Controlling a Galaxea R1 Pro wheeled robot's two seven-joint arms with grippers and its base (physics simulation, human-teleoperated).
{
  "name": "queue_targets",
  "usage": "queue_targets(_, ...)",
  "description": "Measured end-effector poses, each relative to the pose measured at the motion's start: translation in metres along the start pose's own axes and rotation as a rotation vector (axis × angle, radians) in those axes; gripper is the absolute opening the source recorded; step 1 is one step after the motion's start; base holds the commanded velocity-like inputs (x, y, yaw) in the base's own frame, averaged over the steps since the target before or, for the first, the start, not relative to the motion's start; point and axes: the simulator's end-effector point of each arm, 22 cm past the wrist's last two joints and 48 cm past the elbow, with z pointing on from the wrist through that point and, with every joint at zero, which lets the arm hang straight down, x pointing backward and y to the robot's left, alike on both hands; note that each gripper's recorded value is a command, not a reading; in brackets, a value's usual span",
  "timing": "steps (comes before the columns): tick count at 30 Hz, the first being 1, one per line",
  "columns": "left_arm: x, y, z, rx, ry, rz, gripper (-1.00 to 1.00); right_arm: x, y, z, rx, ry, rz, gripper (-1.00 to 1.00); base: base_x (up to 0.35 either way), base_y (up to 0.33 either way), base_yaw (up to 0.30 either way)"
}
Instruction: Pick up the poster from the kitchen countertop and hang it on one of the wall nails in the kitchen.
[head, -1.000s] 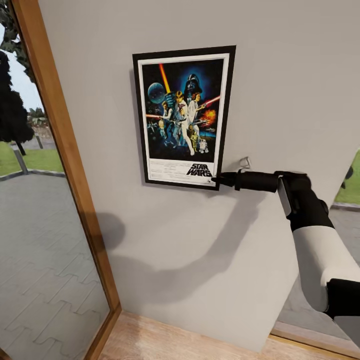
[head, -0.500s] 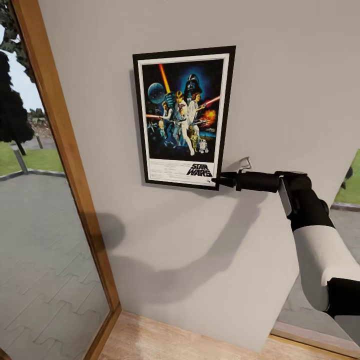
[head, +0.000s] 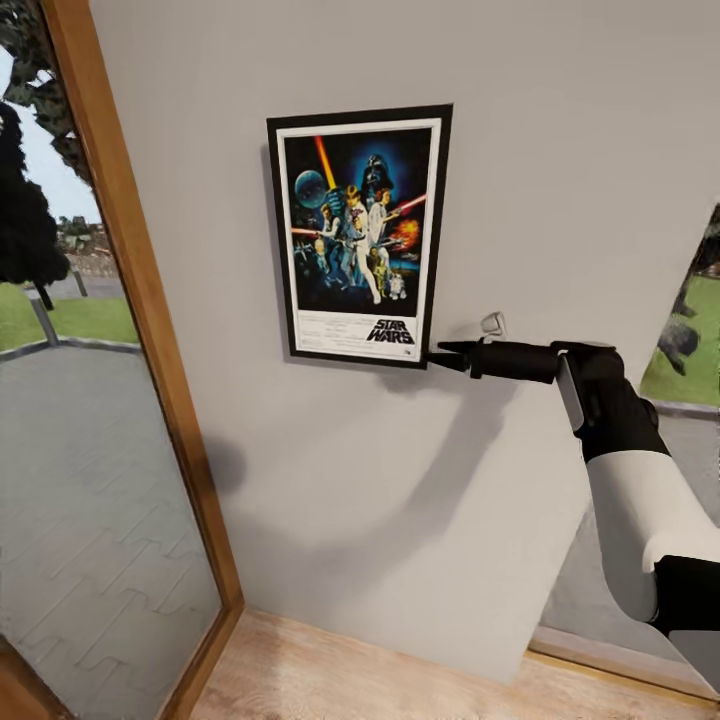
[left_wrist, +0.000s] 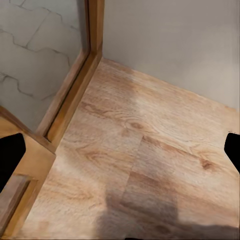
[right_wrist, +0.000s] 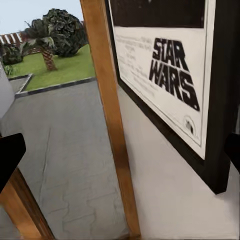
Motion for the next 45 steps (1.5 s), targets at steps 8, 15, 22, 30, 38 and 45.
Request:
queue_targets(8, 0.0, 0.0, 0.0, 0.001, 0.0, 0.0, 1.0, -0.004, 0.009, -0.001, -0.034, -0.03, 0.001, 1.0, -0.281, -0.077, 0.0)
queue_targets(15, 0.001, -0.001, 0.0, 0.005, 0.002, -0.001, 1.0, 0.047, 0.036, -0.009, -0.105, -0.047, 0.018, 1.0, -0.061, -0.019, 0.0)
queue_targets(22, 0.005, -0.014, 0.0, 0.059, 0.011, -0.006, 1.0, 0.206, 0.059, -0.043, -0.079, -0.036, 0.167, 1.0, -0.004, -0.001, 0.0)
queue_targets(30, 0.008, -0.044, -0.004, 0.192, 0.016, -0.014, 1.0, 0.433, 0.087, -0.126, 0.126, 0.004, 0.491, 1.0, 0.0, 0.0, 0.0)
queue_targets(38, 0.036, -0.047, -0.005, 0.202, 0.069, -0.051, 1.0, 0.591, 0.121, -0.187, 0.402, 0.196, 0.749, 1.0, 0.0, 0.0, 0.0)
queue_targets(45, 0.126, -0.047, -0.019, 0.182, 0.247, -0.163, 1.0, 0.717, 0.166, -0.262, 0.747, 0.587, 0.864, 1.0, 0.0, 0.0, 0.0)
